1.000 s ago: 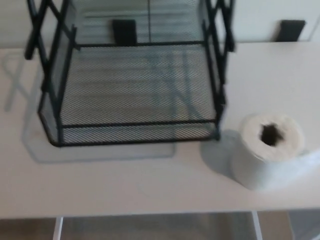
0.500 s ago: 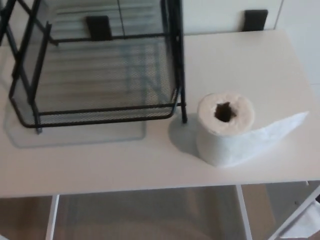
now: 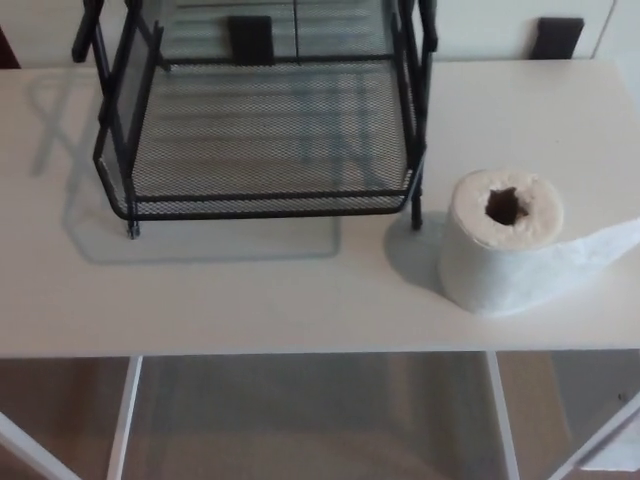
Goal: The robot walks towards a desk on which a file tray is kept in the middle and a toilet paper roll is kept on its right. The robot uses its right hand to hook on finger in the gap of the roll and grabs it, lifts it and places it on the tray.
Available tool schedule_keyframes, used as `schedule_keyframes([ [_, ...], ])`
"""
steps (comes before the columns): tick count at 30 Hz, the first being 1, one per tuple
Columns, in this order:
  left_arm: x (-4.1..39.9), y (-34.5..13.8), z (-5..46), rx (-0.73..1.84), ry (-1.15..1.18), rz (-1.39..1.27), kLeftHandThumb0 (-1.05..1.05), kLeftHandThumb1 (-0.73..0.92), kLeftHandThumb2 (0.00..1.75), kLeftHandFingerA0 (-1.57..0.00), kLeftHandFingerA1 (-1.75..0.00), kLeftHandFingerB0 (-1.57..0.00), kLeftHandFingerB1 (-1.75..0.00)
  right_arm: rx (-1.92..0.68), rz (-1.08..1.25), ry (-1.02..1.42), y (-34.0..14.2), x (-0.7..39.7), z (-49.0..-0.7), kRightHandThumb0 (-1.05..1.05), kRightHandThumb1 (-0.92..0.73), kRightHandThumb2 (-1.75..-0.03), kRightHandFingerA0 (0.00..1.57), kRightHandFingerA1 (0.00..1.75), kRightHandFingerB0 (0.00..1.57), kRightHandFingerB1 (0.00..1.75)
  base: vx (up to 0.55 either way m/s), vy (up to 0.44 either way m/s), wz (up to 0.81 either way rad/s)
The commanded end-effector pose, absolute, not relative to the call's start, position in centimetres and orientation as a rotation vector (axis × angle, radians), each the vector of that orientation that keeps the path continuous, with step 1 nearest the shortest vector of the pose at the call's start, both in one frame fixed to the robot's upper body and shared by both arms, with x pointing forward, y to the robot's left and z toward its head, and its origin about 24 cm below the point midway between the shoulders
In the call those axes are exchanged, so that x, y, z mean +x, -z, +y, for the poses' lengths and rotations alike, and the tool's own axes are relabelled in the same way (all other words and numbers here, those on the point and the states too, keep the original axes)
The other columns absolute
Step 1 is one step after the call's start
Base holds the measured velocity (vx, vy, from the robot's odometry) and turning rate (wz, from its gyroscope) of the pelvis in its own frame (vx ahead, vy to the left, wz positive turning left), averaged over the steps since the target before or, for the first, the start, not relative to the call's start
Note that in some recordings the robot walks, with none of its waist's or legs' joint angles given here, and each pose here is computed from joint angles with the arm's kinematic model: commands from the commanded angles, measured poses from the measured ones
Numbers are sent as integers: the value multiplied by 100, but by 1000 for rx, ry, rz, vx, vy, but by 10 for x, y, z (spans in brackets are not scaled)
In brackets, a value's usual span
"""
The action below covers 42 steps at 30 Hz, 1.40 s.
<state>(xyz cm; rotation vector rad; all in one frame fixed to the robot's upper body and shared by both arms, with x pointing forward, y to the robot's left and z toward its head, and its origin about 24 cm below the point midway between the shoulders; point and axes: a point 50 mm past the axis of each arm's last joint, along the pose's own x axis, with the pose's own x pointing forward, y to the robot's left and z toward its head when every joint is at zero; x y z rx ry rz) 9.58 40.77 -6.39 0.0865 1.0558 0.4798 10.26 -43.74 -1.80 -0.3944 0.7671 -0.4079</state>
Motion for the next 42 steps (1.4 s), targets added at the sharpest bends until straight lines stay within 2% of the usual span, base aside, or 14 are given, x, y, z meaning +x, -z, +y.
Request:
schedule_keyframes([
  [1, 95, 60, 412, 91, -485, 1062, -91, 92, 77, -21, -82, 0, -36, -493, 777, 369, 12, 105, -442, -63, -40, -77, 0, 40, 11, 27, 0, 0, 0],
  [4, 97, 58, 412, 105, -489, 1063, -94, 73, 117, -21, -72, -4, -44, -525, 794, 369, 13, 104, -441, -63, -41, -77, 13, 45, 1, 31, 0, 0, 0],
  [9, 97, 59, 413, 74, -506, 1050, -90, 92, 76, -18, -81, 0, -32, -434, 768, 401, 15, 103, -441, -60, -40, -71, 7, 37, 8, 26, 0, 0, 0],
  [10, 99, 58, 413, 83, -503, 1048, -97, 74, 119, -8, -68, -5, -43, -387, 743, 430, 16, 102, -440, -49, -33, -75, 14, 48, 0, 37, 0, 0, 0],
  [14, 98, 56, 414, 118, -481, 1048, -93, 92, 81, -18, -80, 0, -36, -346, 743, 473, 19, 101, -440, -29, -34, -89, 8, 49, 0, 48, 0, 0, 0],
  [15, 98, 56, 414, 122, -479, 1055, -95, 75, 121, -7, -67, -5, -42, -336, 711, 469, 17, 103, -439, -26, -38, -90, 10, 50, 0, 48, 0, 0, 0],
  [16, 98, 56, 415, 112, -492, 1055, -92, 92, 77, -16, -79, 0, -34, -324, 644, 463, 11, 109, -438, -26, -39, -90, 6, 50, 0, 49, 0, 0, 0],
  [18, 98, 56, 416, 91, -516, 1047, -95, 72, 117, -6, -66, -5, -42, -337, 553, 452, -2, 121, -439, -49, -40, -66, 37, 55, 8, 28, 0, 0, 0],
  [20, 96, 56, 416, 56, -532, 1038, -90, 70, 117, -2, -64, -3, -43, -372, 411, 473, -32, 147, -445, -30, -24, -83, 7, 50, 0, 49, 0, 0, 0],
  [21, 96, 56, 415, 67, -526, 1041, -91, 92, 69, -19, -82, 0, -38, -383, 348, 475, -44, 156, -445, -57, -36, -66, 28, 50, 12, 35, 0, 0, 0],
  [22, 97, 56, 415, 91, -512, 1046, -95, 71, 117, -15, -70, -5, -45, -425, 224, 453, -74, 175, -443, -58, -38, -68, 26, 49, 8, 36, 0, 0, 0],
  [33, 97, 57, 412, 96, -490, 1050, -87, 89, 83, -20, -79, 0, -35, -705, -108, -29, -192, 235, -346, -64, -36, -73, 33, 53, 12, 43, 0, 0, 1],
  [36, 91, 55, 416, 110, -486, 1054, -93, 74, 119, -9, -68, -5, -43, -679, -74, -167, -195, 243, -325, -63, -33, -71, 34, 52, 16, 44, 0, 0, 0],
  [42, 88, 53, 419, 93, -504, 1056, -89, 92, 69, -17, -81, 0, -38, -758, -36, -306, -196, 254, -296, -72, -36, -78, 29, 52, 17, 44, 0, 0, 0],
])
